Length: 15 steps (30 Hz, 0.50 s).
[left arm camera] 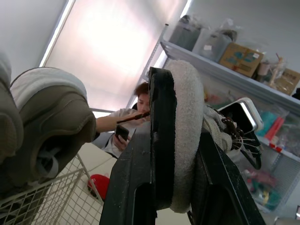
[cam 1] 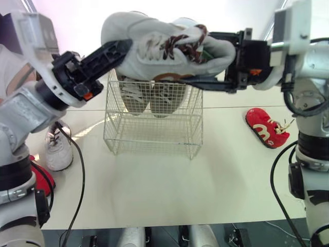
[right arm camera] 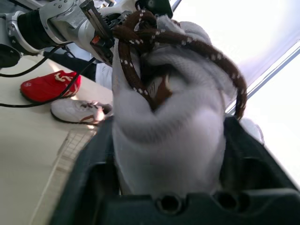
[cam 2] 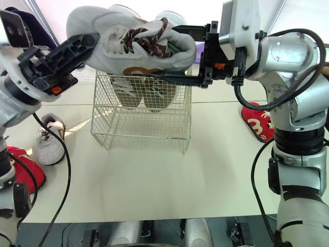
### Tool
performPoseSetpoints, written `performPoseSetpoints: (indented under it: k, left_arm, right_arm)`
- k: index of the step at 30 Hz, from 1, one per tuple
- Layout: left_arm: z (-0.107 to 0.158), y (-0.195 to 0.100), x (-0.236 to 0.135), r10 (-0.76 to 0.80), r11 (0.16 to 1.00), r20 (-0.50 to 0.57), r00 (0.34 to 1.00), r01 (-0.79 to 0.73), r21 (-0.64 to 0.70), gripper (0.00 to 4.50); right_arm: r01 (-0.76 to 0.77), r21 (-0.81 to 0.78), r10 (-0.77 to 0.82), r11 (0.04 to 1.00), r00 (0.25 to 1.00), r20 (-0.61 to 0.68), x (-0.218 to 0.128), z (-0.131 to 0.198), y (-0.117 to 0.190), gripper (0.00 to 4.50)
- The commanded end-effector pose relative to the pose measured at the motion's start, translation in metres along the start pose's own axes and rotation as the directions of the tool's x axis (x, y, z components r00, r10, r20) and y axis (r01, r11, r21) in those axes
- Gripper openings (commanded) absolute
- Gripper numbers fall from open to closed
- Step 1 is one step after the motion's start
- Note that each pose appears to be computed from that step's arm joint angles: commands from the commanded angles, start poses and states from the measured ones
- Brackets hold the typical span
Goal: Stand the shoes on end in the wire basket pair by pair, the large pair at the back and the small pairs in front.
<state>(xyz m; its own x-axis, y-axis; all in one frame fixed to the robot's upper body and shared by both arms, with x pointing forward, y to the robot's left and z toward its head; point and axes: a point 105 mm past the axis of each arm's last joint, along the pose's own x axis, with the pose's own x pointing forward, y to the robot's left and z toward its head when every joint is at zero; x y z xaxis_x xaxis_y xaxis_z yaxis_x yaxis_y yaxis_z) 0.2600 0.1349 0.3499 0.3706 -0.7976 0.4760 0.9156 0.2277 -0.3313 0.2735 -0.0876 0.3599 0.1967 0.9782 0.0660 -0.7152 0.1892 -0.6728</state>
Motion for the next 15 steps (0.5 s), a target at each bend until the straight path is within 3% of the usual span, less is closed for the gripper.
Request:
performPoseSetpoints:
  k: [1, 4, 6, 10, 15]
  left_arm:
    - [0.029, -0.014, -0.006, -0.025, 1.000, 0.201, 0.979, 0.023, 0.013, 0.31]
    - [0.035, -0.015, -0.008, -0.020, 1.000, 0.302, 0.953, 0.020, 0.002, 0.31]
    - [0.034, -0.013, -0.004, -0.015, 1.000, 0.340, 0.940, 0.012, 0.011, 0.31]
    - [0.026, -0.003, 0.010, -0.019, 0.999, 0.369, 0.929, 0.001, 0.049, 0.31]
    - [0.017, 0.006, 0.025, -0.044, 0.997, 0.382, 0.923, 0.017, 0.073, 0.31]
  right_arm:
    - [0.223, 0.270, -0.250, 0.937, 0.966, 0.067, -0.030, -0.005, -0.024, 4.47]
    - [0.201, 0.629, -0.431, 0.751, 0.870, 0.238, -0.044, -0.013, -0.017, 4.47]
    - [0.129, 0.758, -0.520, 0.639, 0.799, 0.303, -0.042, -0.016, -0.008, 4.47]
    - [0.008, 0.855, -0.590, 0.519, 0.727, 0.352, -0.006, -0.016, 0.007, 4.47]
    - [-0.034, 0.865, -0.639, 0.501, 0.660, 0.396, 0.026, -0.003, 0.001, 4.47]
